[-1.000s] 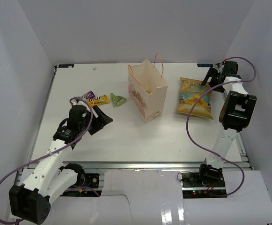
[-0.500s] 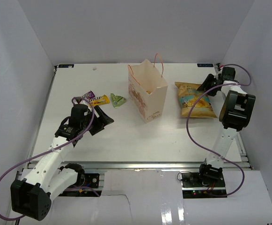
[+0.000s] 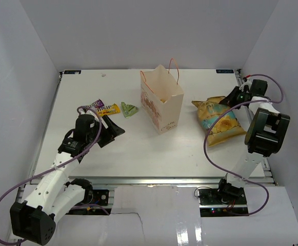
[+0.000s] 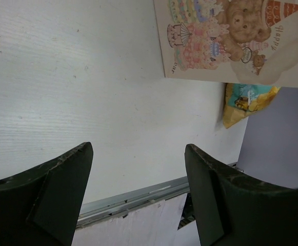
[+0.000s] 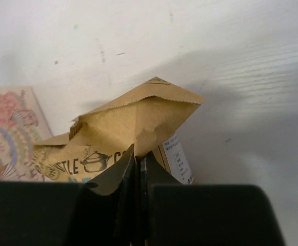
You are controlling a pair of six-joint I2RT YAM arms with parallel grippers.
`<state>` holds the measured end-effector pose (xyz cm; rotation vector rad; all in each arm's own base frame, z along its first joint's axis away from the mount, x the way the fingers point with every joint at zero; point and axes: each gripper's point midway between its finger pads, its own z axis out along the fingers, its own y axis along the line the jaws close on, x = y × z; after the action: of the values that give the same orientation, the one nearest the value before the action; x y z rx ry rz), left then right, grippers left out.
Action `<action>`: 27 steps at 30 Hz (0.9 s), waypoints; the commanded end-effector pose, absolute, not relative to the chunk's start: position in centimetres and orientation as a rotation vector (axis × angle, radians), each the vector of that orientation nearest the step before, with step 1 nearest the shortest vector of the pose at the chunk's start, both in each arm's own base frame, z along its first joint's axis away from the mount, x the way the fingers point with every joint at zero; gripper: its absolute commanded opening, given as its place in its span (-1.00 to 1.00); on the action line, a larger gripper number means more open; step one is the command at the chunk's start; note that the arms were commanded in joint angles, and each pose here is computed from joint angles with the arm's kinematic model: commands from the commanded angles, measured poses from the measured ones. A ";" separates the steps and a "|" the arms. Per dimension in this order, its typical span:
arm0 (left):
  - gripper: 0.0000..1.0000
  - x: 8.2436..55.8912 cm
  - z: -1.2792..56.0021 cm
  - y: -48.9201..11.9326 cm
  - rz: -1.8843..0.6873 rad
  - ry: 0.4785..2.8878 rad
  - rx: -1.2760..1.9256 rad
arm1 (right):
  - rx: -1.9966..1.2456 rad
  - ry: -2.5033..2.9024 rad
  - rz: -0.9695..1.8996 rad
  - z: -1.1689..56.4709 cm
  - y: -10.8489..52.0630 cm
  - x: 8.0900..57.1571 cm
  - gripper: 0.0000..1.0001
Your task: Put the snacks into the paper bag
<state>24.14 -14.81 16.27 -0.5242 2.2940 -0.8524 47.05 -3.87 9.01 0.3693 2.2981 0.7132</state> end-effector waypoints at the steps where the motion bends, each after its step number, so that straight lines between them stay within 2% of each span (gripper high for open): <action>1: 0.65 24.2 19.9 -16.3 -0.991 2.198 -0.418 | 0.115 2.133 0.770 15.5 -2.4 46.5 -0.84; 10: 0.67 22.9 26.1 -19.9 -1.304 2.017 -0.133 | -0.243 1.918 0.782 21.8 1.5 40.1 -0.85; 14: 0.68 22.4 26.9 -21.9 -1.385 2.002 -0.014 | -0.376 1.873 0.774 22.1 3.0 36.9 -0.85; 24: 0.71 21.5 26.9 -28.6 -1.400 2.028 0.316 | -0.730 1.717 0.776 24.2 7.0 28.1 -0.85; 27: 0.71 20.8 27.4 -30.9 -1.426 2.020 0.420 | -0.849 1.684 0.825 23.1 8.2 25.3 -0.84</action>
<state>21.05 -29.01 24.61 0.2711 2.1306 -1.4071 28.57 6.35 23.70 -0.6851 1.7681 0.7432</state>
